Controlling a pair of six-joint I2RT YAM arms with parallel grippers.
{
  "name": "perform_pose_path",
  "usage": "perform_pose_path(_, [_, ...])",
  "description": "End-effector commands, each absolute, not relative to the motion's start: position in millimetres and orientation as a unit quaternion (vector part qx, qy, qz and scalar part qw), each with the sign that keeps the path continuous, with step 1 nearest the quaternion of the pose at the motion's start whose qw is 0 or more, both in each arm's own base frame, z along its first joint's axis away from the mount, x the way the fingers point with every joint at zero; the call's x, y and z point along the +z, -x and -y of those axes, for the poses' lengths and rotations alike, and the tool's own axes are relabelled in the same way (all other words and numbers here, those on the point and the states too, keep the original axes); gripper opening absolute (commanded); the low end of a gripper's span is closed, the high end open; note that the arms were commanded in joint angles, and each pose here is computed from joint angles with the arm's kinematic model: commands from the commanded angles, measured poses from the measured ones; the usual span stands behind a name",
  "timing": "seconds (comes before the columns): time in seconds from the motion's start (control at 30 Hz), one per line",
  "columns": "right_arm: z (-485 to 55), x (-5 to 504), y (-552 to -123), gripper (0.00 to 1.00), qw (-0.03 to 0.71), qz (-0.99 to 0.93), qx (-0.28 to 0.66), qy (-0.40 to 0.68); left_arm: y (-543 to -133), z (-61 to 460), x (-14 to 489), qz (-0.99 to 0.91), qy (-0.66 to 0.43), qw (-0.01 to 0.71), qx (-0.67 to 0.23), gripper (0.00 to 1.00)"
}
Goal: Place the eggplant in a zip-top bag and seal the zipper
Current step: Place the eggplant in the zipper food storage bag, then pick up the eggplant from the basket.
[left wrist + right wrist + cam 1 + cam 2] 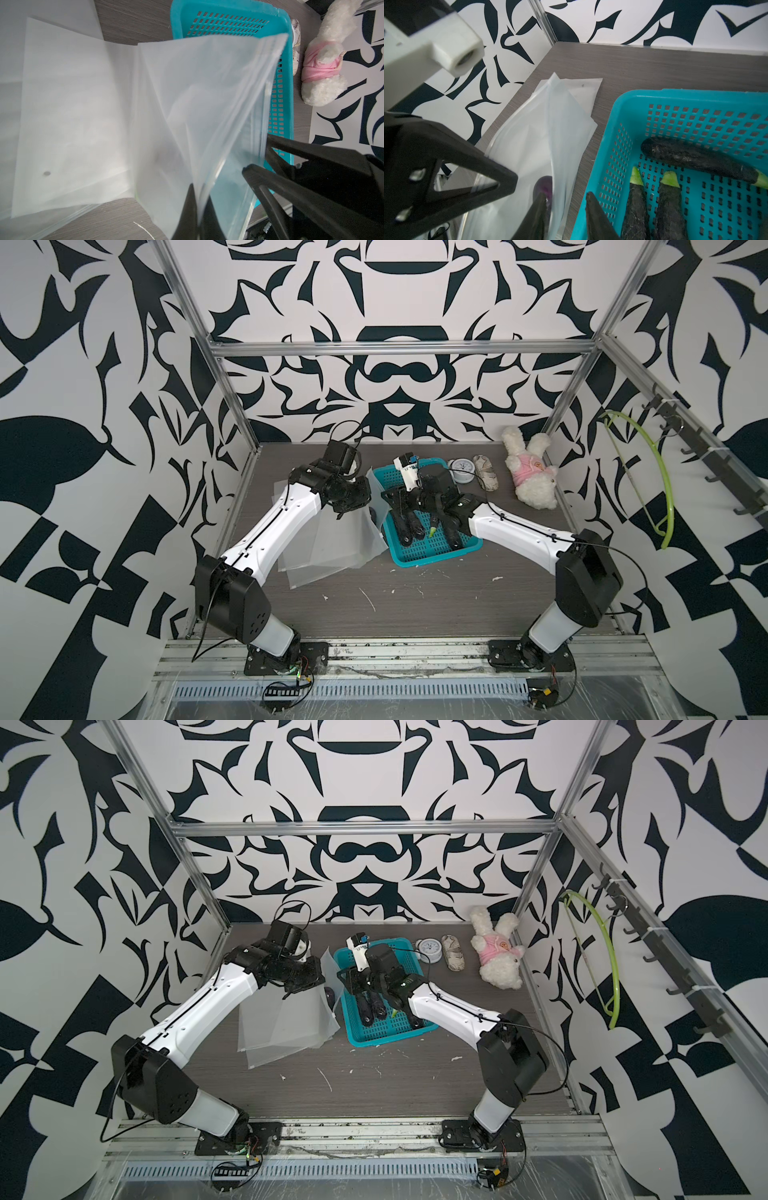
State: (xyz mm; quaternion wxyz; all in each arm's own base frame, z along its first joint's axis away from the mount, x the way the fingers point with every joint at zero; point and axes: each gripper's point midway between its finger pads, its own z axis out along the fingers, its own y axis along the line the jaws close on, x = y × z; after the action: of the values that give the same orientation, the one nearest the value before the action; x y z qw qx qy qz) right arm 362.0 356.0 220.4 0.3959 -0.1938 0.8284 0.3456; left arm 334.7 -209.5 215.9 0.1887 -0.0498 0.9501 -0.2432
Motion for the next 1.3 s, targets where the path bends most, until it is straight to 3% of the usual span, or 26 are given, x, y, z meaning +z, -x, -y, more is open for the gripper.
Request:
perform_pose_path(0.0, [-364,240,-364,0.27,0.403,-0.818,0.362,0.194,-337,203,229,-0.949,0.046,0.206,-0.236,0.00])
perform_pose_path(0.43, [-323,244,-361,0.43,0.395,-0.844,0.321,0.170,-340,210,206,-0.955,0.035,0.181,-0.234,0.00])
perform_pose_path(0.8, [-236,182,-392,0.55,0.355,-0.919,0.160,0.065,-339,213,203,-0.955,0.024,0.173,-0.239,0.00])
perform_pose_path(0.97, [-221,153,-412,0.64,0.332,-0.938,0.089,0.050,-338,212,200,-0.956,0.026,0.170,-0.237,0.00])
perform_pose_path(1.27, [-214,122,-440,0.66,0.311,-0.950,0.030,0.019,-340,216,197,-0.952,0.027,0.179,-0.249,0.00])
